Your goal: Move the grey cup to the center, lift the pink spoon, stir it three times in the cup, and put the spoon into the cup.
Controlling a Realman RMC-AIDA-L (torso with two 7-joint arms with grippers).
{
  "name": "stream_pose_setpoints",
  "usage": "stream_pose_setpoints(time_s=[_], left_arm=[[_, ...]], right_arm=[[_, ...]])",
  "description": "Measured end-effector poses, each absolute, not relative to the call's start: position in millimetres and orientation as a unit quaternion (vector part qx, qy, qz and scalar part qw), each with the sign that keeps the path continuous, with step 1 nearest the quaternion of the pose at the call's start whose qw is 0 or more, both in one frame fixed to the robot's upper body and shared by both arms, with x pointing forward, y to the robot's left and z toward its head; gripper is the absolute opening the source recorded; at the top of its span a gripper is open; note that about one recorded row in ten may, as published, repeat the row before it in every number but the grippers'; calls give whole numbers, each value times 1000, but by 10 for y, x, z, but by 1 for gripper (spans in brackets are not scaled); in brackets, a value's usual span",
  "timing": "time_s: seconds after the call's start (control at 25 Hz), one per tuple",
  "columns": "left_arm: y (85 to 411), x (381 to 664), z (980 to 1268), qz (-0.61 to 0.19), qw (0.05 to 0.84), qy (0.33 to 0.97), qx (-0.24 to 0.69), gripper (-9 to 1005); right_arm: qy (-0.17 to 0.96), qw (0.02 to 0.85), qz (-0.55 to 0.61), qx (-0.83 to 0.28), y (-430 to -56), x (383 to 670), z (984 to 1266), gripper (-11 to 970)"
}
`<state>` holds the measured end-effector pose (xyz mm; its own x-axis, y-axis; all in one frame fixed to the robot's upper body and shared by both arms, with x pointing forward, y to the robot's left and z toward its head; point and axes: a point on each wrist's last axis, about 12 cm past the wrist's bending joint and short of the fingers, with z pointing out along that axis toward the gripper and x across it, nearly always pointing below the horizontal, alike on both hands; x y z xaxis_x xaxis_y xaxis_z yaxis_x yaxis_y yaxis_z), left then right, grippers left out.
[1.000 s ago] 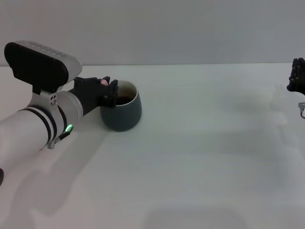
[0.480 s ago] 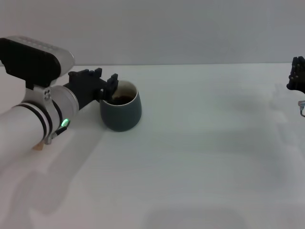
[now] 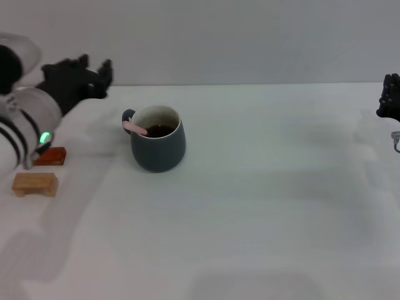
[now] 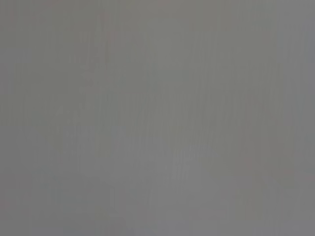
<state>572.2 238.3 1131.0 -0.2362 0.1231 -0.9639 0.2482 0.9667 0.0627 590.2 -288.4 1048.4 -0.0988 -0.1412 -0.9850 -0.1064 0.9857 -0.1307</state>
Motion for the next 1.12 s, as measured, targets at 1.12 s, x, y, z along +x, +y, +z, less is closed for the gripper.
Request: stream_pose_setpoints(time_s=[1.12], left_arm=[[3808,5223,10590,30,736,665,-125,508]], right_arm=[[727,681,-77,-33,-3352,5922,10518,50]])
